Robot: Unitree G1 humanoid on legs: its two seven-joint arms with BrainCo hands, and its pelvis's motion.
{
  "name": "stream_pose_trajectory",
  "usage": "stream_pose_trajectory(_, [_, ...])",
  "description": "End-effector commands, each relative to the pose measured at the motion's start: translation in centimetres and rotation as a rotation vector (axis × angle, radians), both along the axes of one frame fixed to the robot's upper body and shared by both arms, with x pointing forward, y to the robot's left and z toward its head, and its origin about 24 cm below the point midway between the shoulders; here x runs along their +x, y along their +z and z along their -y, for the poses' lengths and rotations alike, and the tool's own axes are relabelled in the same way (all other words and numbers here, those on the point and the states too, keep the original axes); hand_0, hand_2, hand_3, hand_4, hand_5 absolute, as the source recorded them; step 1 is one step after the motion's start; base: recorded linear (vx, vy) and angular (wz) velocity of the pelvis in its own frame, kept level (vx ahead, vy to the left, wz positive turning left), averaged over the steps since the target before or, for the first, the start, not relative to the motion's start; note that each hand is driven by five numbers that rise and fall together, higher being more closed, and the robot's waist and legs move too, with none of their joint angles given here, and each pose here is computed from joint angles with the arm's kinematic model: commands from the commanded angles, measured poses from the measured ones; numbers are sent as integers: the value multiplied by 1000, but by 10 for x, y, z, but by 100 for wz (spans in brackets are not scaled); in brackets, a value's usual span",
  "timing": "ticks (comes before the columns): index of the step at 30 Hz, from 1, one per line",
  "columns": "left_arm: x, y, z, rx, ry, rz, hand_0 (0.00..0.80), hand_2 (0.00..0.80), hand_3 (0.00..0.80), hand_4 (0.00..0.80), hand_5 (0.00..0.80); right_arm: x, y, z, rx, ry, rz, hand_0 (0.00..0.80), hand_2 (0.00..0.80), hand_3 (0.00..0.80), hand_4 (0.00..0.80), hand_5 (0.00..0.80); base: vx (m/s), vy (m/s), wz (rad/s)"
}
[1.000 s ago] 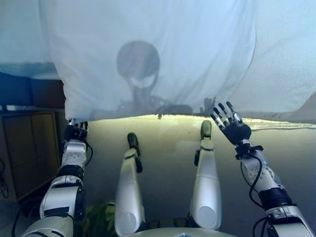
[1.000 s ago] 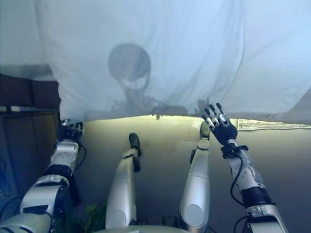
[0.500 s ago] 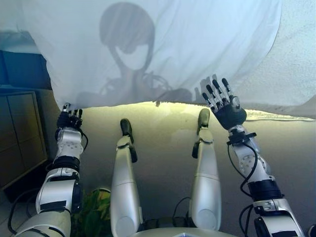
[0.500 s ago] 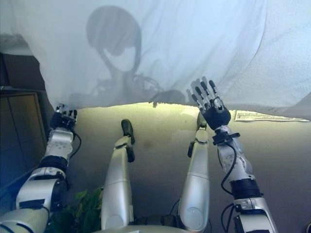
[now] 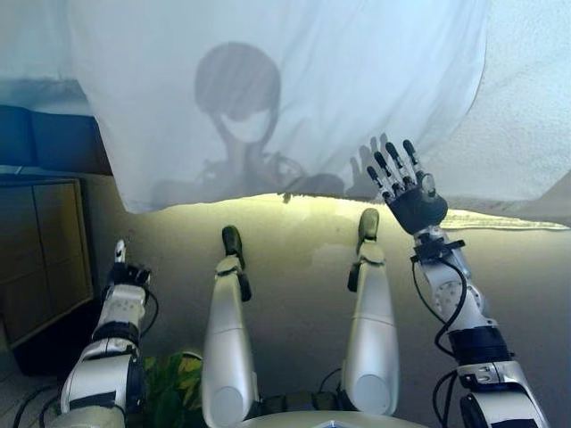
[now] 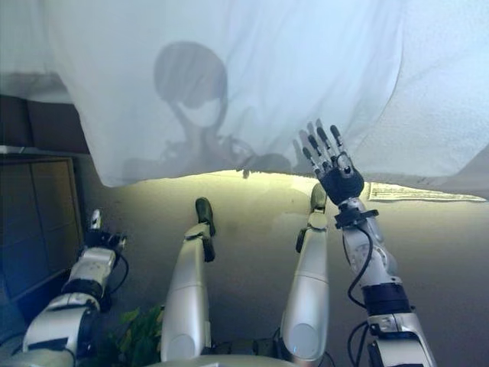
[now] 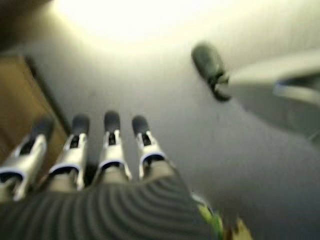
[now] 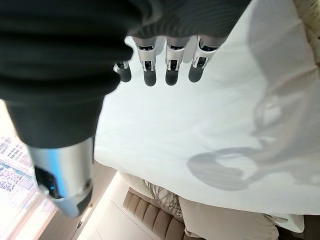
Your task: Make the bed neatly
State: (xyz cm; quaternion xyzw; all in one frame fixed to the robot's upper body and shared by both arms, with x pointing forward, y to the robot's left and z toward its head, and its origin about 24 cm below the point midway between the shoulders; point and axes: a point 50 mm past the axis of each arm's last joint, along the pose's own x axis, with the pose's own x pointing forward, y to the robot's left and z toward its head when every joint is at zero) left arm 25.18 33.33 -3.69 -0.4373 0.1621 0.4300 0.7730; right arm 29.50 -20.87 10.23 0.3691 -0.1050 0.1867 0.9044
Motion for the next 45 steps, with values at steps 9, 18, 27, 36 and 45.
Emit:
stream_pose_trajectory(9, [17,54,7,-10,33,802,0,0,0,0,0,-20,20,25,-53,-84,151,0,0,0,0,0,23,9,3])
stream_pose_trajectory(18, [45,84,106,-280,-331,1281,0,0,0,0,0,-17,23,27,-91,-80,175,0,0,0,0,0,64,87,5])
stream_pose_trajectory(27, [79,119,101,-113,-367,1155,0,0,0,0,0,-5,48,14,-97,-8,266,0,0,0,0,0,14,38,1])
stream_pose_trajectory(36, [85,148,9,497,-106,462,0,0,0,0,0,-1,79,2,-68,12,336,0,0,0,0,0,-3,-12,-11])
stream_pose_trajectory(45, [77,115,-25,210,-65,185,0,0,0,0,0,5,100,-5,-59,36,369,0,0,0,0,0,-9,-23,-2])
